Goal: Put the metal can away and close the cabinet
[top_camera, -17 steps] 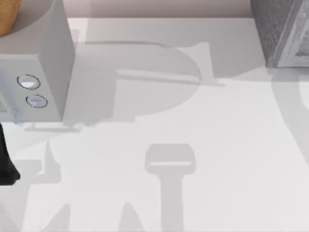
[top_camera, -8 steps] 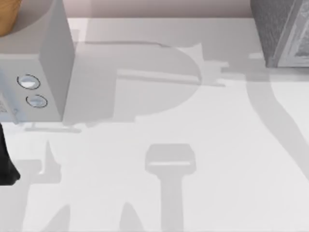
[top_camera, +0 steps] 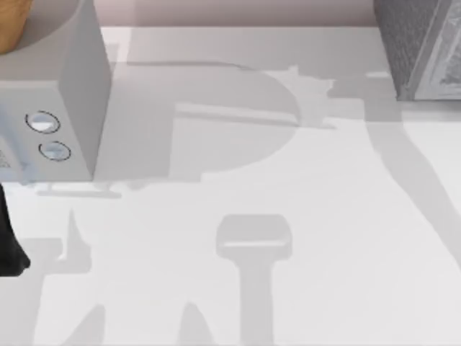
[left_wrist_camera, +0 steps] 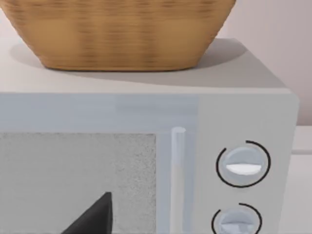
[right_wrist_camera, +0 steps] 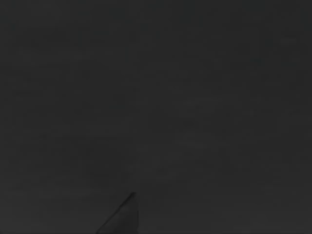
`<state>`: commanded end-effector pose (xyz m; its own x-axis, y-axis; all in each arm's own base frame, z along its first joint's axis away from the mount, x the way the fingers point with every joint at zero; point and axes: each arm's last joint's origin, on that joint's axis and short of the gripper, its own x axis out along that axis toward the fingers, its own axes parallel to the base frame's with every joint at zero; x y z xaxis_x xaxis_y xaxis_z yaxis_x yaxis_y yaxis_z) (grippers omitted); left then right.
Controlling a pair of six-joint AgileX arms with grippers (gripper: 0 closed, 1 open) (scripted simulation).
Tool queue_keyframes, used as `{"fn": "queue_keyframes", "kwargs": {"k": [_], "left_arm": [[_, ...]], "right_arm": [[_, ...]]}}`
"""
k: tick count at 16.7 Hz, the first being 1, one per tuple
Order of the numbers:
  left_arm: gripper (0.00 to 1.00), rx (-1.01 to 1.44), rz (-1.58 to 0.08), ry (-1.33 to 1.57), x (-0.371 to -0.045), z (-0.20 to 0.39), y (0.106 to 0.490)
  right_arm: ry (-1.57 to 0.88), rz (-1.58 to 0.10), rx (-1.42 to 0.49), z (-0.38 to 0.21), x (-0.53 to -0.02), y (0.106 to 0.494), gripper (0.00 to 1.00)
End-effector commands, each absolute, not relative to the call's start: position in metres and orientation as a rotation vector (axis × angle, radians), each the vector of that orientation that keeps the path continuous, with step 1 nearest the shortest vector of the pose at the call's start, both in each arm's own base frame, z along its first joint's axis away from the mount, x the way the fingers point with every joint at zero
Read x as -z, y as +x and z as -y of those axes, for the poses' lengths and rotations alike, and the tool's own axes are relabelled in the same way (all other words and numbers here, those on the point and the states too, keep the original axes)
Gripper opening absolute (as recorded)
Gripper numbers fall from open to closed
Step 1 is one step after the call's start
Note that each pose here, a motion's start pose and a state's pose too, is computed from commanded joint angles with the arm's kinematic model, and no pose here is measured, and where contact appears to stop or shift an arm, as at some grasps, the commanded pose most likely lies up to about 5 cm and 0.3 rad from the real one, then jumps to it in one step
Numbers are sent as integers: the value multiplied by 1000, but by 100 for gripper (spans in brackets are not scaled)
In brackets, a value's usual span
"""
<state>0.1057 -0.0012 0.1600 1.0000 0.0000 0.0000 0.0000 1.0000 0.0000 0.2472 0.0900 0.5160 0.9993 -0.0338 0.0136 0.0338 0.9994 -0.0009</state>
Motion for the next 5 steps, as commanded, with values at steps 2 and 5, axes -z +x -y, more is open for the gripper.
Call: {"fn": "queue_keyframes", "kwargs": {"k": [2,5], "left_arm": [[100,0,0,0,-160,1,106],[100,0,0,0,-160,1,106]], "right_arm": [[-2,9,34,-90,-515,259,100],[-1,12,33,-89,-515,270,100]]}}
